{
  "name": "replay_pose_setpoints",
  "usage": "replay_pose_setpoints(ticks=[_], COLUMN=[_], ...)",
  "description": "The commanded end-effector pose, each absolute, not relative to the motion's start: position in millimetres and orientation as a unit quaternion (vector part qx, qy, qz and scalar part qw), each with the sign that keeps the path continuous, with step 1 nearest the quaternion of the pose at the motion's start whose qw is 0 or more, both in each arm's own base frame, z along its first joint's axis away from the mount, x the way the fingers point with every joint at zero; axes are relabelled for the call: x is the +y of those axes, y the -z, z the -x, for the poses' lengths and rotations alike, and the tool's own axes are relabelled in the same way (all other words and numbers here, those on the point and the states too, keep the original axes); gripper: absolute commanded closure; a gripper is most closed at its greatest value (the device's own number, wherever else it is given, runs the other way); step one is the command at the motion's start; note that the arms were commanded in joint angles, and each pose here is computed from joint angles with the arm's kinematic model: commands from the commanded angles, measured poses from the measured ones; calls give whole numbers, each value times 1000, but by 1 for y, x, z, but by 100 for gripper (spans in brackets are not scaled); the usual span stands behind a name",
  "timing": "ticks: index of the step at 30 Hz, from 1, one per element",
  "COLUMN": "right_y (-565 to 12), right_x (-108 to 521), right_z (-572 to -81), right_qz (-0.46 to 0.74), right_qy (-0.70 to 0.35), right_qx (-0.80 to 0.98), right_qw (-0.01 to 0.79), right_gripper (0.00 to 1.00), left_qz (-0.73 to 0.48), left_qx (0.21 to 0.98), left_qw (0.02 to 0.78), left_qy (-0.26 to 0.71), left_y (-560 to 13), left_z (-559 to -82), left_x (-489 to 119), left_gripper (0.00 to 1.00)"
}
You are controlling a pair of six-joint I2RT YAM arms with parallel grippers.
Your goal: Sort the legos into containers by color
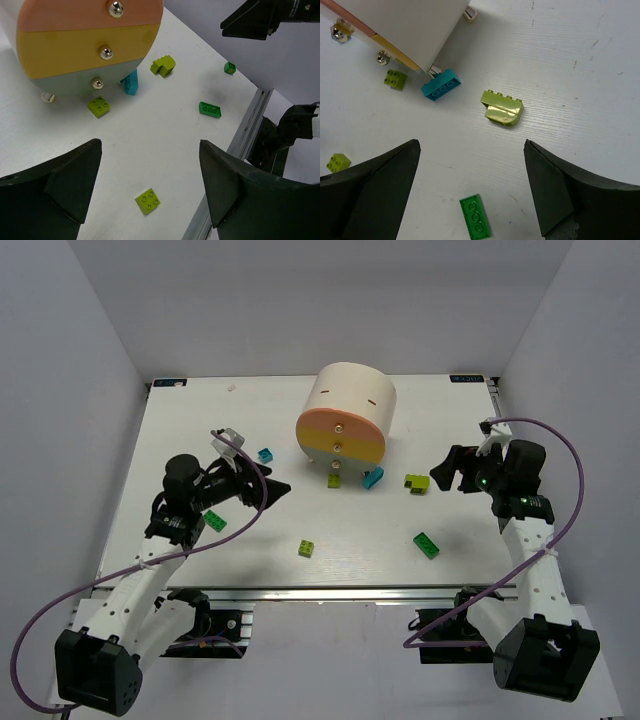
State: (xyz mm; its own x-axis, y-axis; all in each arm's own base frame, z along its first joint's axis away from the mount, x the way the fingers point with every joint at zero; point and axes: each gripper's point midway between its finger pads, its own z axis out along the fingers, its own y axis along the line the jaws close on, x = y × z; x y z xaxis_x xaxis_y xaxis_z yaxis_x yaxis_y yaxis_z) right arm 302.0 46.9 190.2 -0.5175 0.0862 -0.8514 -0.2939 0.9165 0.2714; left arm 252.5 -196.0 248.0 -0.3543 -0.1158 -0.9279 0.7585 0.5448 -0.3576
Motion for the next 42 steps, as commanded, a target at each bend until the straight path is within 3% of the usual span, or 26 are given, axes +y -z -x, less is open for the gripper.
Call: replay_pose_setpoints(ticks=[1,4,5,9,11,12,16,20,22,23,24,25,26,27,28,30,31,32,35,42], right_y=[-220,-222,-222,-222,-219,-219,-210,-202,-213,-217,-217,-218,-222,-221,-222,-221,-221,-220,-219,-221], right_x=[57,75,80,83,77,74,73,74,78,77,79,80,77,77,77,75,75,75,77,78], right_z=[-299,-281,-275,-266,-269,-271,-276,-275,-277,-278,-277,-277,-280,-279,-279,-281,-281,-282,-281,-281], right_qz=[113,203,228,273,268,266,262,272,259,255,248,245,238,230,229,223,222,222,222,223], right_qy=[-207,-219,-224,-203,-184,-174,-177,-178,-189,-184,-188,-191,-184,-185,-184,-181,-182,-183,-186,-186], right_qx=[822,789,778,758,764,767,787,800,796,789,787,784,780,782,782,787,789,790,792,790], right_qw=[519,537,540,557,557,557,531,505,513,528,532,537,549,549,550,546,544,541,538,541], right_gripper=[11,11,11,11,11,11,11,11,11,12,18,32,68,76,77,70,60,59,56,54], left_qz=[-236,-224,-213,-183,-168,-155,-109,-98,-97,-89,-87,-86,-80,-75,-71,-66,-68,-62,-65,-59], left_qx=[692,692,691,695,700,706,745,777,778,800,799,803,818,819,823,835,831,834,841,845], left_qw=[521,519,516,508,510,509,496,477,482,460,464,462,454,460,460,461,470,477,476,488], left_qy=[441,450,459,475,471,467,433,398,392,375,373,366,344,335,325,292,290,272,251,210], left_y=[-254,-254,-256,-259,-270,-272,-268,-254,-263,-241,-249,-247,-230,-239,-237,-224,-234,-232,-230,-224], left_z=[-248,-250,-250,-262,-272,-278,-305,-331,-342,-349,-357,-362,-371,-378,-383,-393,-397,-402,-411,-423], left_x=[-202,-203,-204,-209,-212,-213,-225,-248,-261,-269,-277,-282,-290,-295,-298,-304,-309,-310,-320,-331], left_gripper=[13,29,46,73,71,55,32,30,34,41,44,48,50,50,50,47,44,40,36,36])
